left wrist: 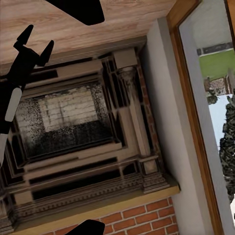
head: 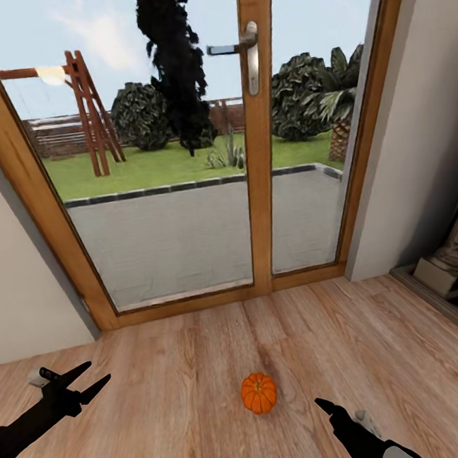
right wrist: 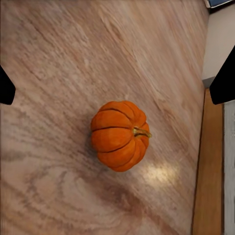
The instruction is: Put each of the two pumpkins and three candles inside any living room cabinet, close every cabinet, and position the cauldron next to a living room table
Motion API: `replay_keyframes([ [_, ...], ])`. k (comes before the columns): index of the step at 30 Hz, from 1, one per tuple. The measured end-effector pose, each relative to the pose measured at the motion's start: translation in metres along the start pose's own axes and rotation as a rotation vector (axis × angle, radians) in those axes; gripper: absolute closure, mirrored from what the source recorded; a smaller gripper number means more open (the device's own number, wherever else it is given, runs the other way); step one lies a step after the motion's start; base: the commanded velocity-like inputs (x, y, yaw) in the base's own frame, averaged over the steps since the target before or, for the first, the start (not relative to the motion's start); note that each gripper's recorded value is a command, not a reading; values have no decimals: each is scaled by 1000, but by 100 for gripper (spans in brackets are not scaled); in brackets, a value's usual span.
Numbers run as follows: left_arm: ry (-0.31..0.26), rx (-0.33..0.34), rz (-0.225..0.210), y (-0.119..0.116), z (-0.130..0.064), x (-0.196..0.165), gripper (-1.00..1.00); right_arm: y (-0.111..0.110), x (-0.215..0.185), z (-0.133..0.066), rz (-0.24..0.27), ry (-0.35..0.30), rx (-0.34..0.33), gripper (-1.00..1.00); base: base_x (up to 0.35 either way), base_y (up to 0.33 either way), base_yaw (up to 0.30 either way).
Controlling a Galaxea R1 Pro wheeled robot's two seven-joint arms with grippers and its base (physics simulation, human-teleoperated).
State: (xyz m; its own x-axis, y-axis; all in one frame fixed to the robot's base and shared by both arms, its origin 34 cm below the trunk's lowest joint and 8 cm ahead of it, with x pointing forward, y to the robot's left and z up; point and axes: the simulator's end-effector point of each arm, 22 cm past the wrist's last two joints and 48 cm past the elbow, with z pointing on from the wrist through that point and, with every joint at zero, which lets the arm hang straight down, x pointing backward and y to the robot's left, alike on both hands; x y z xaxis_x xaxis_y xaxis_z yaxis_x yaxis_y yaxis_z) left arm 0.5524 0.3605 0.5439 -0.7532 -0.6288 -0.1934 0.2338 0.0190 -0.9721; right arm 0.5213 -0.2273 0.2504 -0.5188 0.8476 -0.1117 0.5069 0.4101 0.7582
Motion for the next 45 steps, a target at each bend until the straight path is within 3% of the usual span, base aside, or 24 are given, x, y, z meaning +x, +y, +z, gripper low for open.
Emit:
replay_keyframes([
  [11,-4,1,0,-1,-1,-1,-100,1,0,0,0,0,-5,-100,11,5,0],
  [29,-5,2,-2,-1,-1,-1,-100,1,1,0,1,0,-5,-100,163,70,0],
  [45,-3,1,-3,0,-1,0,-100,0,1,0,1,1,-1,-100,115,151,0],
])
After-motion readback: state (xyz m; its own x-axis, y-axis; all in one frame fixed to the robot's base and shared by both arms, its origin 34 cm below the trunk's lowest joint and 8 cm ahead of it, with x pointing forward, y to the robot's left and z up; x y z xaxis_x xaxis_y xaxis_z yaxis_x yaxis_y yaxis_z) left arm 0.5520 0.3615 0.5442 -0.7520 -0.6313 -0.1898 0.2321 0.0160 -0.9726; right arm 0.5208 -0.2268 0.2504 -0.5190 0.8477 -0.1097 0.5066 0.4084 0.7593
